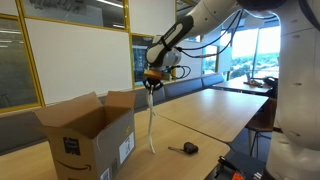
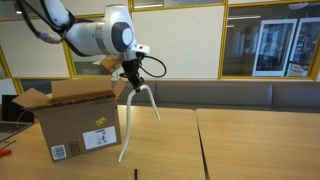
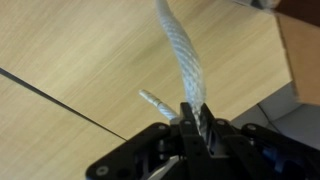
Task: Put the radish, white rope and black measuring tape inside the brown box
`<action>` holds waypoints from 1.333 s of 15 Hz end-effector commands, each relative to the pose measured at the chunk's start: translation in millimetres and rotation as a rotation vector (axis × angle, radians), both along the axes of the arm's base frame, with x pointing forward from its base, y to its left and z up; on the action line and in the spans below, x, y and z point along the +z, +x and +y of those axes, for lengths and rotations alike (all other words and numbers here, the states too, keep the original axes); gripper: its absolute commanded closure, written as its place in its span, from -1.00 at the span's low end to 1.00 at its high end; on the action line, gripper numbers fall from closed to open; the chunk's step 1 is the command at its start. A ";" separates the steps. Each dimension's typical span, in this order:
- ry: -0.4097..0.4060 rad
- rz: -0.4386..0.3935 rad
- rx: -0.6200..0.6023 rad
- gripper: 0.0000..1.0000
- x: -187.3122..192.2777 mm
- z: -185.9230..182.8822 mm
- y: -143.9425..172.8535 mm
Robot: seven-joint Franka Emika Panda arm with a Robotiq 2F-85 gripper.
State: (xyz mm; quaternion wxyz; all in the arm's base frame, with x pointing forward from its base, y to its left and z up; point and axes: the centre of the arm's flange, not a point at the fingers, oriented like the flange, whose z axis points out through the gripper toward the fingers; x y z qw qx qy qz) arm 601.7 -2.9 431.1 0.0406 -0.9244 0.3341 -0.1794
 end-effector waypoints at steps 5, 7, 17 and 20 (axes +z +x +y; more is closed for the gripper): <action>-0.089 -0.127 0.048 0.78 142.8 102.7 -13.9; -0.108 -0.140 0.046 0.78 180.9 124.4 -11.4; -0.162 -0.057 0.086 0.77 216.2 222.8 20.1; -0.142 0.000 0.158 0.78 185.2 259.7 27.3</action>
